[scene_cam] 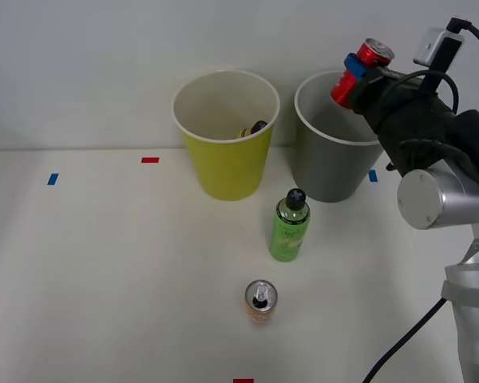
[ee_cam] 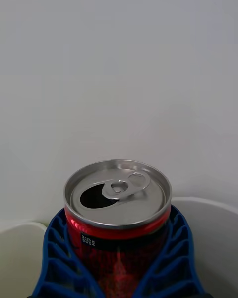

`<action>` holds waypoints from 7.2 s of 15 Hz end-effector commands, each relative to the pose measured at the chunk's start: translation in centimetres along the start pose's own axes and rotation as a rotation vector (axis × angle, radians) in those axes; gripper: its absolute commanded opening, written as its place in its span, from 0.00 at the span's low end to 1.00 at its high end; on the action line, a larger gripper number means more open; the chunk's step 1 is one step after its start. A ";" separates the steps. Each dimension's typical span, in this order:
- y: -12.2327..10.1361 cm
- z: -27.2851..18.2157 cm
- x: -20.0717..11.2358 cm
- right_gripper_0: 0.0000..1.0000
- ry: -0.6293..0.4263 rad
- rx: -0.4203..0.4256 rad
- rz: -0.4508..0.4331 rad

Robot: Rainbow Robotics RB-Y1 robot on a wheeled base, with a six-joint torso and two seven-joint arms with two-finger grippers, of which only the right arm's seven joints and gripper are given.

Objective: Put cans in the gray bin, plastic bottles in the light green bin

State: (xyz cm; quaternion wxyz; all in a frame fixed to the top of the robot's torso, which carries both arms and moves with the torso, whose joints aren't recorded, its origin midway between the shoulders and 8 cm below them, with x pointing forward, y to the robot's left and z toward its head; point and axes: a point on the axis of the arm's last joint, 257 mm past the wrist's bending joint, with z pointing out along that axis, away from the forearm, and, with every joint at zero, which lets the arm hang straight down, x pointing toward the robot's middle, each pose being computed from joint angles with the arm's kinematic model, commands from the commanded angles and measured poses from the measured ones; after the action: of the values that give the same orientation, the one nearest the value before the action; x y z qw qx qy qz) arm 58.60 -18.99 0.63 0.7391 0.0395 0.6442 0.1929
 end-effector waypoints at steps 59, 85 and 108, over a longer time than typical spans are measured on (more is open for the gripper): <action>-10.1 -24.3 11.8 1.00 0.072 0.334 -0.147; -11.8 -32.3 20.6 1.00 0.036 0.194 -0.112; -13.4 -40.3 16.8 1.00 -0.130 0.484 -0.305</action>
State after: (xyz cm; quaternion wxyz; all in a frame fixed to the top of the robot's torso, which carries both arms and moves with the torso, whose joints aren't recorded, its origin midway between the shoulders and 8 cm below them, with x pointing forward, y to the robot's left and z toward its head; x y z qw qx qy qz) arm 25.01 -33.13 -26.00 0.7679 0.1187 0.6261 -0.0657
